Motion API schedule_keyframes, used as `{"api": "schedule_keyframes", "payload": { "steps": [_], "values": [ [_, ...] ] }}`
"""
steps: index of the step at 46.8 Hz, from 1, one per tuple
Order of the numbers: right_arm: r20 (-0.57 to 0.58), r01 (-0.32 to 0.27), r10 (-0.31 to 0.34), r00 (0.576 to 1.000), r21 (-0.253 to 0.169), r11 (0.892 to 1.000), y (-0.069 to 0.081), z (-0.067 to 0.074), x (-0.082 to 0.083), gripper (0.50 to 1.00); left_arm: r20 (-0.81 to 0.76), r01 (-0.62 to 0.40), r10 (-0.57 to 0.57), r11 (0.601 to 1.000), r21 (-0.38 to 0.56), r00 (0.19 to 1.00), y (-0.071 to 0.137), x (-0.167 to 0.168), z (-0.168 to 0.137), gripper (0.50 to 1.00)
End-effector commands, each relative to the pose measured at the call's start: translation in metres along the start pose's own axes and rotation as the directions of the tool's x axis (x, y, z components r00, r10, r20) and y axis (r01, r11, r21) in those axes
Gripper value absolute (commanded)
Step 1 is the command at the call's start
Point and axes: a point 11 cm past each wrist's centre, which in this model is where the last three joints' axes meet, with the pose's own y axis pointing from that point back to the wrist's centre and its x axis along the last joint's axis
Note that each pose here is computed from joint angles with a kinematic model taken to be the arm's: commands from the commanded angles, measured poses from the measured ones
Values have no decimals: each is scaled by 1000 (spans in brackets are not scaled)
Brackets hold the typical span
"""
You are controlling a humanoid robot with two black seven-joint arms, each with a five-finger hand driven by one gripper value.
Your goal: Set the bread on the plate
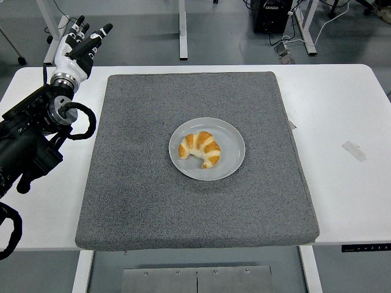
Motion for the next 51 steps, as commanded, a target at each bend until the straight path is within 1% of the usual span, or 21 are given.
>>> {"api": "schedule_keyframes", "payload": {
  "steps": [1, 10, 16, 19, 24, 32, 38, 45, 51],
  "values": [
    [0, 0, 0, 1000, 0, 1000, 0, 0, 0, 1000, -16, -15, 15, 1000, -1, 1000, 0, 4, 0, 996],
    [0, 0, 0, 1000, 0, 1000, 0, 0, 0, 1000, -31, -42, 42, 999, 9, 999, 1, 9, -6, 996],
    [0, 0, 0, 1000, 0, 1000, 0, 0, 0, 1000, -57, -89, 90, 996, 14, 994, 1, 20, -9, 996],
    [2, 0, 0, 1000, 0, 1000, 0, 0, 0, 1000, -68, -110, 111, 994, 24, 991, 3, 23, -16, 996],
    [0, 0, 0, 1000, 0, 1000, 0, 0, 0, 1000, -70, -121, 122, 992, 23, 990, 3, 23, -19, 996],
    [4, 7, -7, 1000, -1, 1000, 0, 1, -2, 1000, -55, -80, 81, 997, 23, 995, 3, 3, -28, 996],
    [4, 10, -10, 1000, 0, 1000, 0, 1, -3, 1000, -18, -32, 32, 999, 10, 999, 0, -18, -27, 996],
    [6, 9, -9, 1000, 0, 1000, 0, 0, -3, 1000, 70, 10, -12, 1000, 20, 997, -1, -28, -27, 996],
    [4, 10, -10, 1000, 0, 1000, 0, 1, -3, 1000, 85, 15, -17, 1000, 24, 996, -1, -28, -29, 996]
  ]
}}
